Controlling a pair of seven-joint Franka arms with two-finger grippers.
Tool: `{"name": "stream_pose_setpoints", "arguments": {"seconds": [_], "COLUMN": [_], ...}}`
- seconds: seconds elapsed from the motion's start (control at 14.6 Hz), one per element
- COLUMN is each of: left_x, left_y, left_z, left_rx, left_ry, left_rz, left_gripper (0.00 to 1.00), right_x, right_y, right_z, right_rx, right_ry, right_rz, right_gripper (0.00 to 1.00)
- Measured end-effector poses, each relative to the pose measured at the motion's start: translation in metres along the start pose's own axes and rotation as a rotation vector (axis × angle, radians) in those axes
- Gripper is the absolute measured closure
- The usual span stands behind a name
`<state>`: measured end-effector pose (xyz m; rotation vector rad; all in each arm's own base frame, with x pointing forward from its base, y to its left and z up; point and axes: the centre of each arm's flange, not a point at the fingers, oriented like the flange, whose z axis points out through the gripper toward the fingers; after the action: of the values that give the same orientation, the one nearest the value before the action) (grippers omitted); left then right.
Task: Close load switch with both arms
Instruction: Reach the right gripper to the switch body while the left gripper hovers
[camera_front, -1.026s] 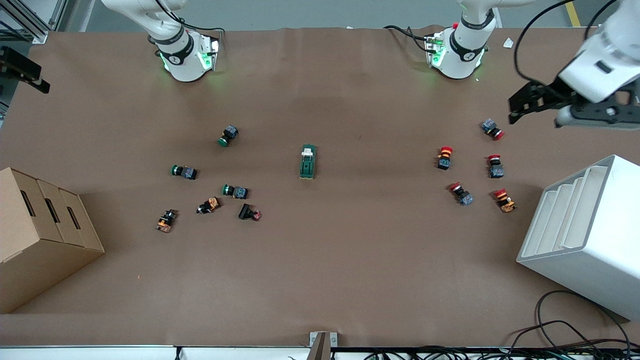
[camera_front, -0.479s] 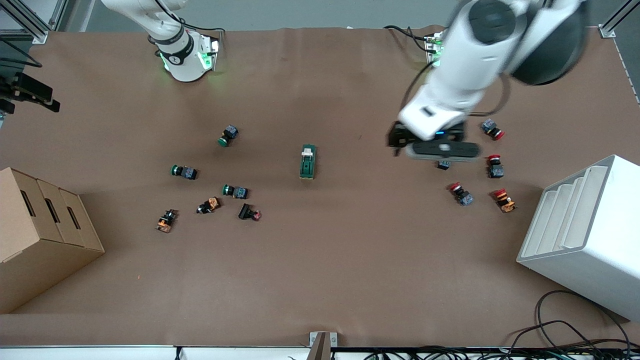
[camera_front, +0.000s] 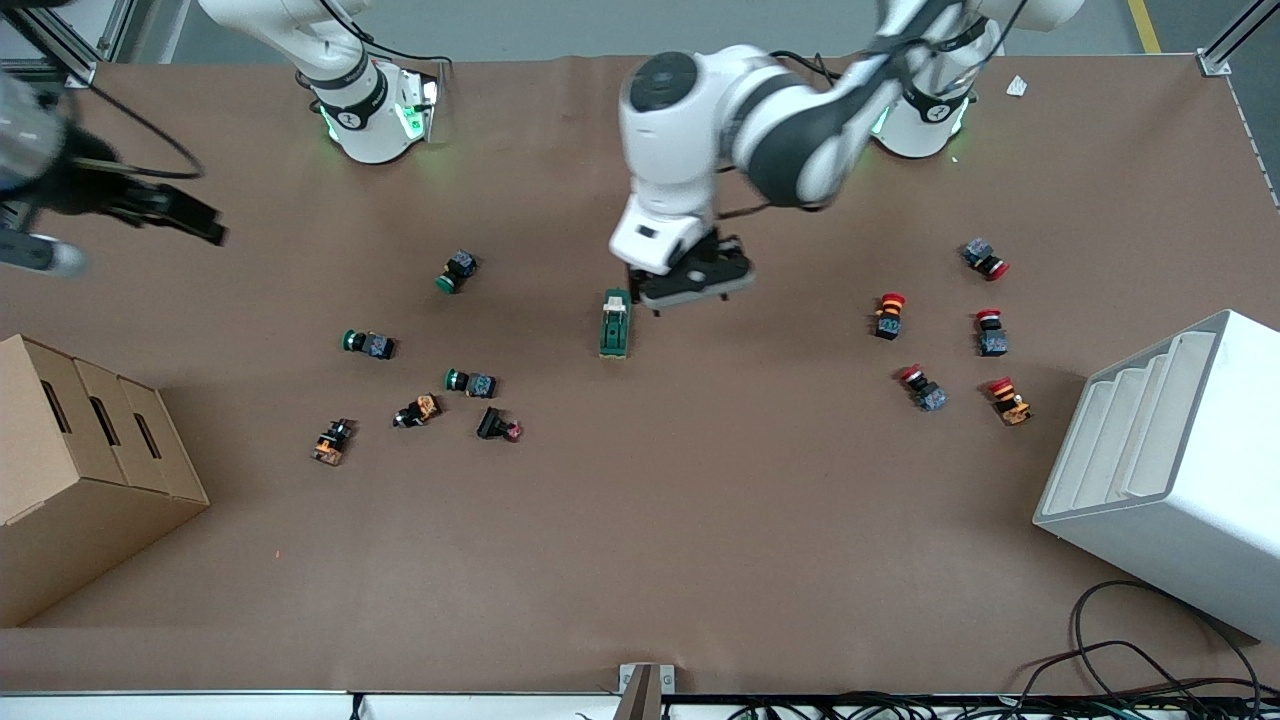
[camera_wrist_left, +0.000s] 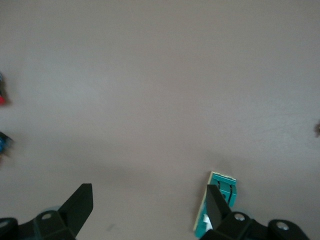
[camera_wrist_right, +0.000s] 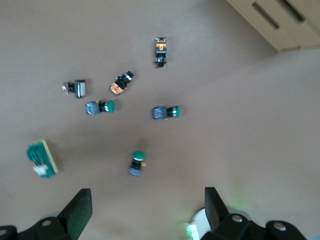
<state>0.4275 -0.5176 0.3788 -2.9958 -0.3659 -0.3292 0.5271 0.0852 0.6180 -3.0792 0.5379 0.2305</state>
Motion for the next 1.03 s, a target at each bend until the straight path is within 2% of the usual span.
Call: {"name": "stream_pose_setpoints", "arguments": {"seconds": [0.21, 0.27, 0.48, 0.68, 0.82, 1.03], "left_x": [-0.073, -0.093, -0.149, -0.199, -0.234, -0.284], "left_y": [0.037, 0.044, 0.059, 0.064, 0.062, 0.058], "left_z": [0.033, 0.042, 0.075, 0.110, 0.129, 0.154], "left_rx": [0.000, -0.001, 0.001, -0.007, -0.037, -0.132], "left_ry": [0.064, 0.099, 0.206, 0.294, 0.367, 0.489], "left_rz": [-0.043, -0.048, -0.063, -0.059, -0.048, -0.032], "left_gripper": [0.00, 0.00, 0.00, 0.00, 0.00, 0.00], "right_x": [-0.025, -0.032, -0.039, -0.037, -0.042, -0.054], "right_y": [-0.077, -0.099, -0.145, -0.181, -0.208, -0.246], "right_z": [0.045, 0.063, 0.115, 0.159, 0.184, 0.222], "right_rx": [0.010, 0.028, 0.084, 0.091, 0.100, 0.130], "right_ry": [0.020, 0.009, -0.068, -0.085, -0.074, -0.074], "right_rz": [0.173, 0.215, 0.315, 0.376, 0.418, 0.461], "right_gripper": [0.00, 0.00, 0.00, 0.00, 0.00, 0.00]}}
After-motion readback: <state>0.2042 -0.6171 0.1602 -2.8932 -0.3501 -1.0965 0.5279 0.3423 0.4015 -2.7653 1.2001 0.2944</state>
